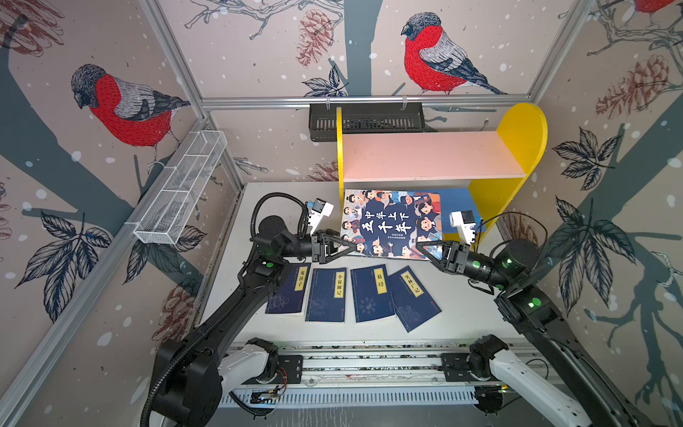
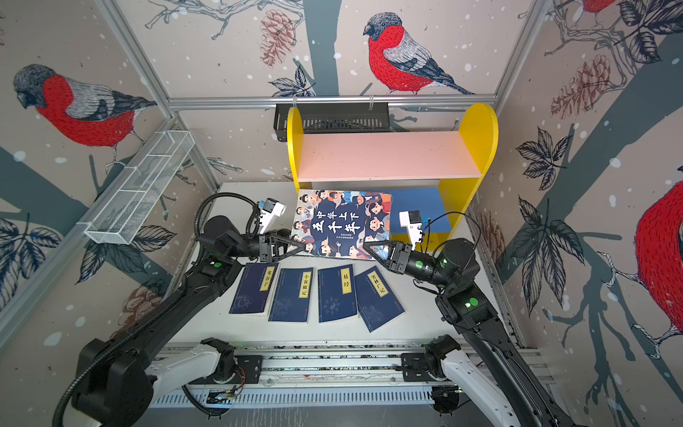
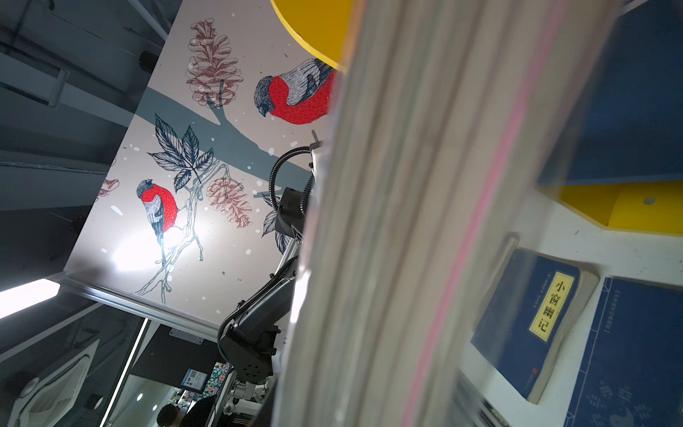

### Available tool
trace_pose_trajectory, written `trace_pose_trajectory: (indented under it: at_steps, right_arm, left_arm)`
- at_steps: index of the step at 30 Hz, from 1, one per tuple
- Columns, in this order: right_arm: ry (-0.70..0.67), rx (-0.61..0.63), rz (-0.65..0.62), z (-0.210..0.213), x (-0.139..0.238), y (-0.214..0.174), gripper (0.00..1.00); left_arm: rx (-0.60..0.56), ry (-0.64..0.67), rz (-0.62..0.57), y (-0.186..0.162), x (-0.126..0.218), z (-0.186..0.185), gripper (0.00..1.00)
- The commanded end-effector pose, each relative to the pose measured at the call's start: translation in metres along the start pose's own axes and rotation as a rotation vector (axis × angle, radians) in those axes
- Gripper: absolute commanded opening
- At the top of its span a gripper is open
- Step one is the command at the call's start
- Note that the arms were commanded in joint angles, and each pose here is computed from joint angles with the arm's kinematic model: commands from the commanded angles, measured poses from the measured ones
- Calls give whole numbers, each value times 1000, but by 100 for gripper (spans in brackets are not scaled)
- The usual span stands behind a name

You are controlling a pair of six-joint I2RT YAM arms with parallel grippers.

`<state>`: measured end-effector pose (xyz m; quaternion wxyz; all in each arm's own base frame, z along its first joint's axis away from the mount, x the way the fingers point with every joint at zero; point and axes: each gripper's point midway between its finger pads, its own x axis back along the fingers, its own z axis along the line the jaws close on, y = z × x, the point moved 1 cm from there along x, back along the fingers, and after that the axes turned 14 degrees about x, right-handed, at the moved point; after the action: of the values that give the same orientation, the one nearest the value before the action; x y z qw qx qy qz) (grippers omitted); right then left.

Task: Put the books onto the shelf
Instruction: 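Place the book on the blue shelf while the left gripper opens and withdraws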

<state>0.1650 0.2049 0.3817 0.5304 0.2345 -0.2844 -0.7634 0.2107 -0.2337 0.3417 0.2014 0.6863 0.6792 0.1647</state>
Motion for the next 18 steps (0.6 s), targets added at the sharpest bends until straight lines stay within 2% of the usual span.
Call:
trace_pose_trajectory:
  at_steps: [1,2,8,12,18]
  right_arm:
    - [107,174,-41,40,5,18,0]
    - [107,182,-36,42,5,19,0]
    - [84,217,-9,51,5,26,0]
    - [75,243,-7,59,3,36,0]
    - [71,284,-15,75,-1,61,0]
  left_arm:
    - [-85,-12,14,-2,9,-9,92]
    - [-92,-12,15,-2,11,-11,97]
    - [-222,-54,52,-2,28,-49,97]
    - [-369,-67,24,-6,44,-79,98]
    - [-385,-25,-102,24,58,-82,98]
